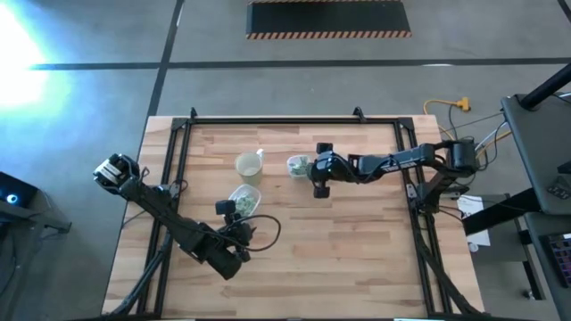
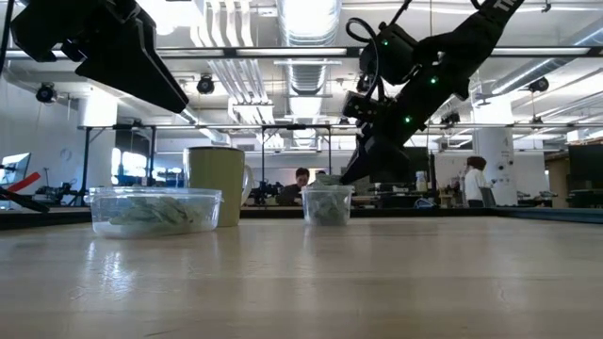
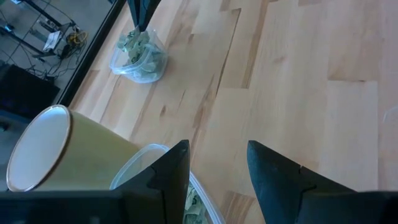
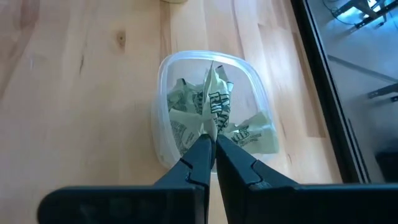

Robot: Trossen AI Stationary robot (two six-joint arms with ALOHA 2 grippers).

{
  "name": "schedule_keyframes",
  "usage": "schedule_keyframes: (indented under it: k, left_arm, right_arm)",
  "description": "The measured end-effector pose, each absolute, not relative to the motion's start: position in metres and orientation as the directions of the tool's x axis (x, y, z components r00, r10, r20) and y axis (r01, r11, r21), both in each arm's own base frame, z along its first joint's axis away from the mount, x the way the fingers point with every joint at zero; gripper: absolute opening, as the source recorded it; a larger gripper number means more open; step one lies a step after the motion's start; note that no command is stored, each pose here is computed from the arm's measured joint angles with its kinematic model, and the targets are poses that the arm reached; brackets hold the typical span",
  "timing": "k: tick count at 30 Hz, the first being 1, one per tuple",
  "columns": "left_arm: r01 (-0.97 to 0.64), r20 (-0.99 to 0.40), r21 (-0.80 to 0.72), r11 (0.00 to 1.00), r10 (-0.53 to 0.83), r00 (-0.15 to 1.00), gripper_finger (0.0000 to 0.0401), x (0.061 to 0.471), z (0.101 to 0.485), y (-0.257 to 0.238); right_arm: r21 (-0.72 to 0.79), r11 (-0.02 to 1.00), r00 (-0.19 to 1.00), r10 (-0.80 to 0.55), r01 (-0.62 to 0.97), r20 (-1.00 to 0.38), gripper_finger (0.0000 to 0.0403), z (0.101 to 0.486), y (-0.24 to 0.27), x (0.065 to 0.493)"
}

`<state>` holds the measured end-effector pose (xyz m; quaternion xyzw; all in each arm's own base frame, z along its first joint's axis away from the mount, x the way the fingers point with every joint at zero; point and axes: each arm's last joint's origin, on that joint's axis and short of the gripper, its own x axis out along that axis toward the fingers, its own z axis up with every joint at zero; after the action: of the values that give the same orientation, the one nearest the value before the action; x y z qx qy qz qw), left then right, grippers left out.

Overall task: Pick and place items into bin
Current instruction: Put the stevia packet into the top transparent bin, then return to Home Position

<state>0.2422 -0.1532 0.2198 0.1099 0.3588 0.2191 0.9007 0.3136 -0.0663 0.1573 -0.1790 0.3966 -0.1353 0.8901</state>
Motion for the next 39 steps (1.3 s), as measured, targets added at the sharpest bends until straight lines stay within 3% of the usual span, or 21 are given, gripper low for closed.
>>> schedule_keyframes:
  k: [5, 15, 19, 28, 33, 39]
  left_arm:
    - [-0.317, -0.597, 0.352, 0.881, 0.472, 0.649, 0.0144, 0.242, 0.220, -0.153]
    - [-0.317, -0.597, 0.352, 0.881, 0.472, 0.649, 0.0144, 0.242, 0.219, -0.153]
    - [-0.323, -0.591, 0.332, 0.886, 0.462, 0.661, 0.0144, 0.244, 0.220, -0.155]
    - [-0.216, -0.563, 0.418, 0.882, 0.439, 0.700, 0.0144, 0.250, 0.228, -0.159]
    - [-0.400, -0.385, 0.479, 0.782, 0.596, 0.704, 0.0144, 0.251, 0.244, -0.146]
    - [-0.536, -0.252, 0.482, 0.693, 0.696, 0.673, 0.0144, 0.242, 0.266, -0.126]
  right_arm:
    - [-0.424, 0.900, 0.652, -0.380, 0.098, -0.656, 0.0024, 0.157, -0.066, 0.314]
    - [-0.421, 0.899, 0.649, -0.392, 0.120, -0.653, 0.0119, 0.158, -0.067, 0.314]
    - [-0.483, 0.855, 0.618, -0.484, 0.186, -0.619, 0.0141, 0.164, -0.069, 0.312]
    - [-0.448, 0.862, 0.684, -0.474, 0.235, -0.554, 0.0144, 0.213, -0.049, 0.291]
    - [-0.423, 0.878, 0.744, -0.434, 0.224, -0.508, 0.0139, 0.244, -0.029, 0.265]
    - [-0.399, 0.890, 0.826, -0.387, 0.219, -0.411, 0.0138, 0.262, -0.014, 0.228]
